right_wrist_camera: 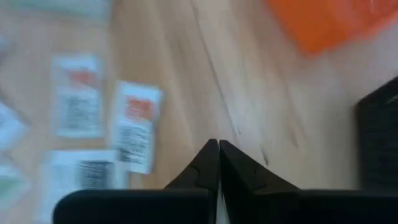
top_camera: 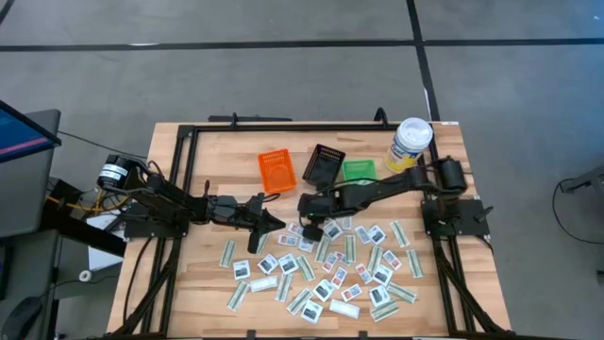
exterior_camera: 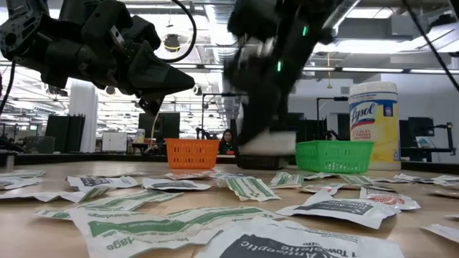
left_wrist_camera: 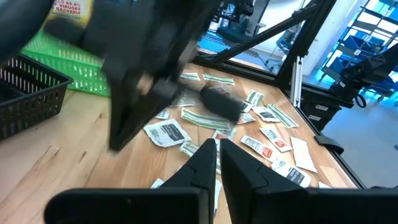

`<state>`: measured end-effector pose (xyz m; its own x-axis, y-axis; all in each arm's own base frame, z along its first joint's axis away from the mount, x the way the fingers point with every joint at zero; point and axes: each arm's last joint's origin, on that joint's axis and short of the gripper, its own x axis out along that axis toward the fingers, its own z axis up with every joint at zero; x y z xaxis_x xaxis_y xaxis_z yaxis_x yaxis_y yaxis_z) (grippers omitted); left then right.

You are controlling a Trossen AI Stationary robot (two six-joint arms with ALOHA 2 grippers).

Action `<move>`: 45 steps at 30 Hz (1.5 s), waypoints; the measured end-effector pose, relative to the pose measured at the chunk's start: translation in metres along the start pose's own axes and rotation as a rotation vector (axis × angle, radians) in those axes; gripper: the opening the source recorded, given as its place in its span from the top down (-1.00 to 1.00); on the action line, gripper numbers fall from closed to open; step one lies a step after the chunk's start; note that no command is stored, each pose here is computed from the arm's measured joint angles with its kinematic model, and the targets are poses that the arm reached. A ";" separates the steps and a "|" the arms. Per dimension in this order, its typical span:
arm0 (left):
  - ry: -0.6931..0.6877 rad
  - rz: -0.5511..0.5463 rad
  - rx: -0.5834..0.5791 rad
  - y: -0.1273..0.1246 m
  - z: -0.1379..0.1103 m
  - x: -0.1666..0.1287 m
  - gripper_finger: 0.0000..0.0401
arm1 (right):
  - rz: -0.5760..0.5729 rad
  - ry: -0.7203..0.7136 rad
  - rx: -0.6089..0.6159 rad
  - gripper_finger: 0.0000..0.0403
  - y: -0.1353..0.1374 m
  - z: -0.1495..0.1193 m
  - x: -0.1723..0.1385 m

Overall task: Pick & Place First Aid Supplies
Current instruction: Put the green bandage pack into the green basket

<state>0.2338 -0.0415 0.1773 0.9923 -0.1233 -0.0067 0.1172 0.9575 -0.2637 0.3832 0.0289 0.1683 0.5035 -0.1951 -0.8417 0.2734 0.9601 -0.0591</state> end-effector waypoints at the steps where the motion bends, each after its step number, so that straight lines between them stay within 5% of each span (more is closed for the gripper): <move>1: 0.000 0.000 0.000 0.000 0.000 0.000 0.89 | -0.020 -0.016 0.001 0.97 -0.001 0.002 -0.011; 13: 0.007 0.001 -0.003 0.000 -0.001 0.000 0.89 | -0.363 -0.199 0.072 0.99 -0.019 -0.011 -0.125; 27: 0.007 0.001 -0.003 0.000 -0.001 0.000 0.89 | -0.549 -0.099 0.328 0.99 -0.066 -0.089 -0.093; 35: 0.007 0.001 -0.003 0.000 -0.001 0.000 0.89 | -0.629 -0.050 0.488 0.98 -0.092 -0.097 -0.078; 45: 0.007 0.001 -0.003 0.000 -0.001 0.000 0.89 | -0.551 -0.149 0.586 0.98 -0.088 -0.086 -0.075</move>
<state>0.2337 -0.0417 0.1766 0.9921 -0.1246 -0.0137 0.1164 0.9568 -0.2666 0.2504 -0.0241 0.1901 0.2641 -0.6723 -0.6916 0.8767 0.4662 -0.1185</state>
